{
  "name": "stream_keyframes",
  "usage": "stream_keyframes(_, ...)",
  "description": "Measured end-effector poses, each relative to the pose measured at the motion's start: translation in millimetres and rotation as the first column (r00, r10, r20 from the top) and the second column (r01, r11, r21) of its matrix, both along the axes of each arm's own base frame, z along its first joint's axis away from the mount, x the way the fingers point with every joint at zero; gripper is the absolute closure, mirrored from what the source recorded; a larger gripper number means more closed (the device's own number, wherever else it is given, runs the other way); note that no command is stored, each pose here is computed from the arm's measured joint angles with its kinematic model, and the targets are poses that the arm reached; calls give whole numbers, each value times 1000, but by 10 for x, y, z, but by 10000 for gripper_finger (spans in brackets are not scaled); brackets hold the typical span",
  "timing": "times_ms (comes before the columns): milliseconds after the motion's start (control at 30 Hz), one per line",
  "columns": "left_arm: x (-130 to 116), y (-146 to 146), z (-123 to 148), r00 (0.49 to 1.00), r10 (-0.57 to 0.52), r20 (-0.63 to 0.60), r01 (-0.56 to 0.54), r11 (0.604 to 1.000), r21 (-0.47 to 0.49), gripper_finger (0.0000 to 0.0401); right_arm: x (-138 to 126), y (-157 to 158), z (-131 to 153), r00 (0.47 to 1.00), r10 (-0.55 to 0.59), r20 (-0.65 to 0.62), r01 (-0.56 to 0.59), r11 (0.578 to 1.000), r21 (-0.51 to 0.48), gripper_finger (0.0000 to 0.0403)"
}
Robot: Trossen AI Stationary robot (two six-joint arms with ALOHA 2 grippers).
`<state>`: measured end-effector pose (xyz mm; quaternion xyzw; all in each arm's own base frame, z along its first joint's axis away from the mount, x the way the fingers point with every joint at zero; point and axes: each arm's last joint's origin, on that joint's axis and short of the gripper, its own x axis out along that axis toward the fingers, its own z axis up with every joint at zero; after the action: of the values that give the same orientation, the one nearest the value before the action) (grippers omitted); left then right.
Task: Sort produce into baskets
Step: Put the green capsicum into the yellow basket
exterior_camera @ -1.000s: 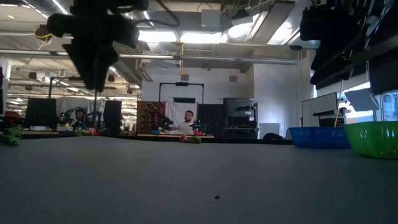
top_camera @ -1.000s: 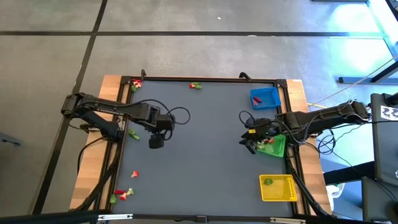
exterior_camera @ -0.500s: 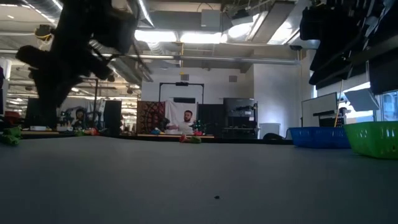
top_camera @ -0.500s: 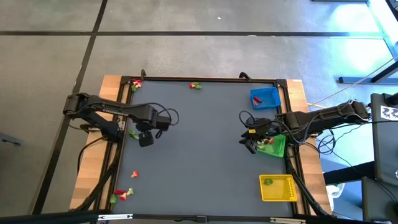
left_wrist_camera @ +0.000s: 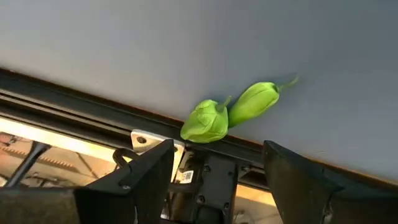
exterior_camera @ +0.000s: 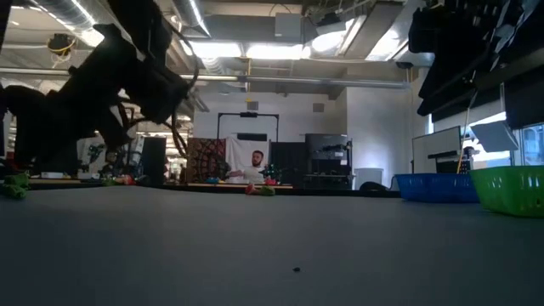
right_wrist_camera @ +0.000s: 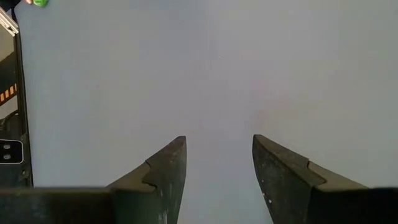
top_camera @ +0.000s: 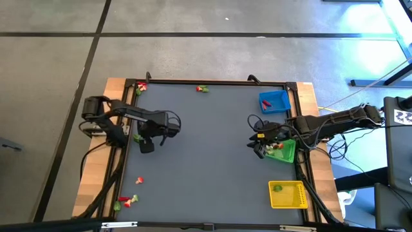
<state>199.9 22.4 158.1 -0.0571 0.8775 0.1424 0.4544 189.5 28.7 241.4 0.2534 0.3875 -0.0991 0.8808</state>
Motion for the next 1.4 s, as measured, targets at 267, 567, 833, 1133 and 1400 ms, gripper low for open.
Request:
stream_keyframes(267,69,10,-192,996,-72,-59,69,997,-46,160,1,0,1,1000,16,1,-16,1000,-16,219)
stream_keyframes(567,-67,2,-379,982,-119,-143,106,990,-96,160,1,0,1,1000,17,1,-17,1000,-17,219)
stream_keyframes(833,-54,67,-386,988,-96,-124,85,992,-88,173,2,-4,1,1000,8,4,-7,1000,-29,219)
stream_keyframes(1133,-72,198,-390,993,-29,-117,19,996,-85,244,2,-3,1,1000,8,4,-8,1000,-28,219)
stream_keyframes(1400,-90,275,-391,993,15,-114,-26,995,-96,300,2,-4,1,1000,9,4,-8,1000,-29,219)
